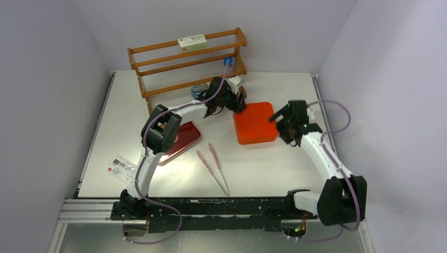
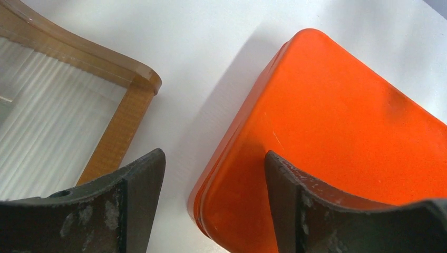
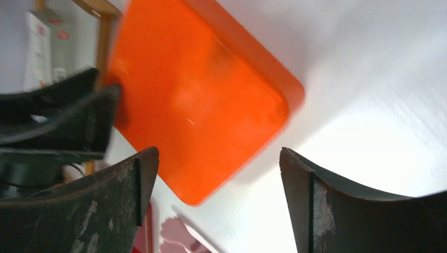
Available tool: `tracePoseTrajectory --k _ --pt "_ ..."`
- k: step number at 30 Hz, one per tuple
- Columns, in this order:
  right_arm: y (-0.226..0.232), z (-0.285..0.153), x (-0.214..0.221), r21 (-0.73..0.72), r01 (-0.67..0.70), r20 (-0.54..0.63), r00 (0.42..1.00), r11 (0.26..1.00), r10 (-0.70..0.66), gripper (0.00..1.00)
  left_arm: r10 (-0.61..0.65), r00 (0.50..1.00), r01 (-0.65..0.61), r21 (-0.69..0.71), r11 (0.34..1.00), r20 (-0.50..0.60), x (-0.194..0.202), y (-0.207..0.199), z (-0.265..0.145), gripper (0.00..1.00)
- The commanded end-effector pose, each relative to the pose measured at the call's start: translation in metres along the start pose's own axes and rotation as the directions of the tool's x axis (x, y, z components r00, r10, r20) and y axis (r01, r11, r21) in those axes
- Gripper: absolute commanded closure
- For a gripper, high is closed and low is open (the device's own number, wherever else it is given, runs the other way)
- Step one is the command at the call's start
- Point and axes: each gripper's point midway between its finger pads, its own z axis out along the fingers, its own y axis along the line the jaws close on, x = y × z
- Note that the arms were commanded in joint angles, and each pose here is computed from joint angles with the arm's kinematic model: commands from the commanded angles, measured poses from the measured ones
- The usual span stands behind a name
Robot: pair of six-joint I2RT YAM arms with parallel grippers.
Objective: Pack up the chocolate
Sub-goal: Adjust the packing box at the center of the board.
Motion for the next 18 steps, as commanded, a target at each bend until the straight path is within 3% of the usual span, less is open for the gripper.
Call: tracePoseTrajectory --k 1,8,12,16,18 --pt "-0.037 -0.002 0.049 0.078 -0.188 -0.063 0.979 0.979 0.193 0.14 0.039 0.999 -0.039 0.024 0.999 -0.015 0.008 0.003 -0.001 0.28" --pt "-0.001 0.01 0.062 -0.193 -0.204 -0.109 0.977 0.96 0.185 0.29 -0.051 0.998 0.054 0.164 0.985 -0.023 0.012 -0.015 -0.01 0.27" --pt "-0.01 0.022 0.062 -0.162 -0.173 -0.084 0.983 0.971 0.162 0.38 -0.073 0.994 0.086 0.166 0.982 -0.08 0.026 -0.02 -0.023 0.27" --pt "-0.022 0.035 0.044 -0.118 -0.034 0.006 0.999 0.992 0.035 0.66 -0.108 0.982 0.131 0.147 0.98 -0.152 0.041 -0.024 -0.037 0.28" --pt "-0.033 0.044 0.035 -0.049 0.015 -0.005 1.0 0.999 -0.015 0.74 -0.144 0.973 0.17 0.139 0.976 -0.179 0.044 -0.027 -0.043 0.29"
